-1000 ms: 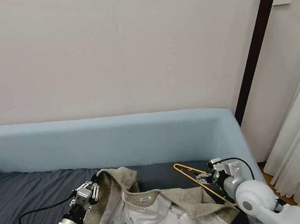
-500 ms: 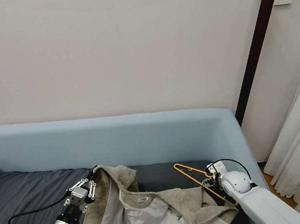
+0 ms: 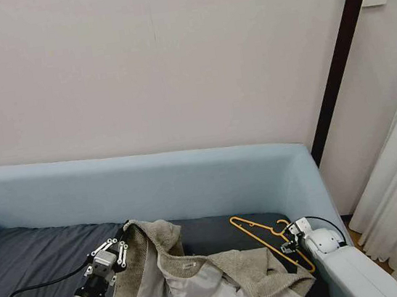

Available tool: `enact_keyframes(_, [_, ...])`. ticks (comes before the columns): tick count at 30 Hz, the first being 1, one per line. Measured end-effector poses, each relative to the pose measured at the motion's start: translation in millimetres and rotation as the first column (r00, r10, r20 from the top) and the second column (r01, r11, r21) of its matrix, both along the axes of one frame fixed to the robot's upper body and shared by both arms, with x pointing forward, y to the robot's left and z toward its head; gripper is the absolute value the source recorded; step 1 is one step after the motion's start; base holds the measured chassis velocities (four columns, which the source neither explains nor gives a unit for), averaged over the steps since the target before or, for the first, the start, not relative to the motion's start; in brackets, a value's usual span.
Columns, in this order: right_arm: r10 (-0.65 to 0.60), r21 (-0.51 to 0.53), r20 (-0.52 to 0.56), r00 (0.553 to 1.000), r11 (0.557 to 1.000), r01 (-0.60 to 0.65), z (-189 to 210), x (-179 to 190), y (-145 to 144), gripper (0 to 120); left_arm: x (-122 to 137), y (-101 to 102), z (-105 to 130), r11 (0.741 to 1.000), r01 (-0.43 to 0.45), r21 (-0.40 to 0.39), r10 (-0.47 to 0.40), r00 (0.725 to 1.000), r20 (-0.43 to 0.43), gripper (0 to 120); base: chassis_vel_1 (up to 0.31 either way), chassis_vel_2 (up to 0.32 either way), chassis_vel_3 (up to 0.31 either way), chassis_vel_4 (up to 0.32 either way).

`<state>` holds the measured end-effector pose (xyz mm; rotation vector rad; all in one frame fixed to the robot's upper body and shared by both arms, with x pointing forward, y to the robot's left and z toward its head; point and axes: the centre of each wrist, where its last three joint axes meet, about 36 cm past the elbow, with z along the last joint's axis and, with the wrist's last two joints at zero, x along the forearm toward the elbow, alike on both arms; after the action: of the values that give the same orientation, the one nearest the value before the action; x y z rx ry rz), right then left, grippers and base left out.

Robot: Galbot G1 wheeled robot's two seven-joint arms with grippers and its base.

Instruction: Pick up the clothes from the sofa and hang them on the clothes hanger.

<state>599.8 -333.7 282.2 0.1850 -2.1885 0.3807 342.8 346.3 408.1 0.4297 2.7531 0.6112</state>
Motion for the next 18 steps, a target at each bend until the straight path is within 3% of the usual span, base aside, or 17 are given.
enact_keyframes(4, [0.012, 0.026, 0.042, 0.999, 1.0, -0.013, -11, 2, 5, 67, 3, 0, -2, 1.0, -0.004, -0.003, 0.004, 1.0, -0.001, 0, 0.0, 0.0, 0.0, 0.0])
enact_keyframes(14, [-0.011, 0.018, -0.047, 0.999, 1.0, 0.012, -15, 6, 10, 35, 11, 2, -5, 1.0, -0.005, -0.003, 0.005, 1.0, -0.001, 0, 0.0, 0.0, 0.0, 0.0])
enact_keyframes(18, [-0.008, 0.02, -0.034, 0.999, 1.0, 0.009, -16, 5, 5, 14, 15, 1, -7, 1.0, -0.001, -0.004, 0.001, 1.0, -0.004, 0, 0.0, 0.0, 0.0, 0.0])
